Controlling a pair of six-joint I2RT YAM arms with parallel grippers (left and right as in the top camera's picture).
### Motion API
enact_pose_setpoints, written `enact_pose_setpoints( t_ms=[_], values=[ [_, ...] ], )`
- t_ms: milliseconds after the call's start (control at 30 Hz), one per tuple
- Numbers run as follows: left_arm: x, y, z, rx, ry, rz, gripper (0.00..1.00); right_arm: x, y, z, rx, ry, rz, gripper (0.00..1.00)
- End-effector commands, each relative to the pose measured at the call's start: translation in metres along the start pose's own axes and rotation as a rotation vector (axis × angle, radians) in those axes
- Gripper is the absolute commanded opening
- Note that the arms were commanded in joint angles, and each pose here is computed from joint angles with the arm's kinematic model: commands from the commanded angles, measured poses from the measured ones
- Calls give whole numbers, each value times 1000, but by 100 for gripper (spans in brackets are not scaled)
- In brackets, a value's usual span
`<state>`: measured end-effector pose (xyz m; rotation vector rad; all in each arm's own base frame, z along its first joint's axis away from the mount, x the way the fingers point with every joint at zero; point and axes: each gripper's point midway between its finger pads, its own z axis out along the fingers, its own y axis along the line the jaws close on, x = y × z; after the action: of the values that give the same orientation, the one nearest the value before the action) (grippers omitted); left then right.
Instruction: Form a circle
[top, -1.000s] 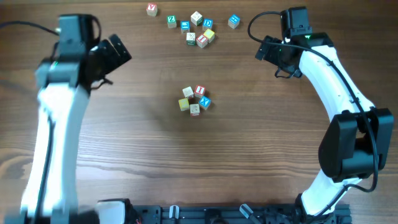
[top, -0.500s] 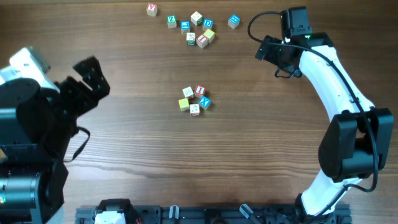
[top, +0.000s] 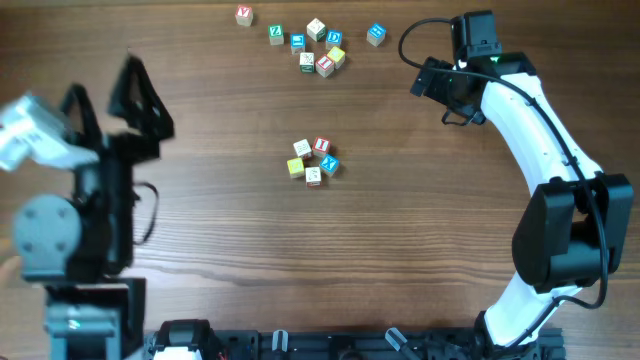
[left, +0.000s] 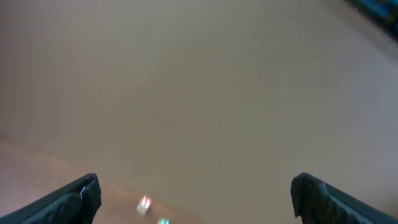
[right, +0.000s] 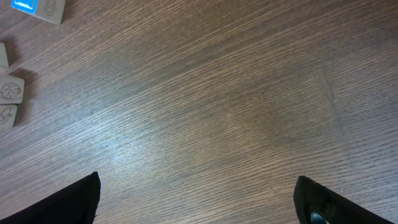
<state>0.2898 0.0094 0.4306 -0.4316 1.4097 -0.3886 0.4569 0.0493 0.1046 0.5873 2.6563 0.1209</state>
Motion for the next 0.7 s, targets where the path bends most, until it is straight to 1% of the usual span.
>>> enact_pose_setpoints(
  t_ms=[0,133,267,667],
  values=[
    [52,24,-18,-14,64,4,100,-4,-1,-1,13,-17,-3,100],
    [87,46,-34,-33,96,7,100,-4,-1,-1,14,-17,-3,100],
    [108,60,-44,-49,124,9,100,-4,-1,-1,14,-17,-3,100],
    [124,72,-69,-20,71,5,100,-4,-1,-1,14,-17,-3,100]
  ],
)
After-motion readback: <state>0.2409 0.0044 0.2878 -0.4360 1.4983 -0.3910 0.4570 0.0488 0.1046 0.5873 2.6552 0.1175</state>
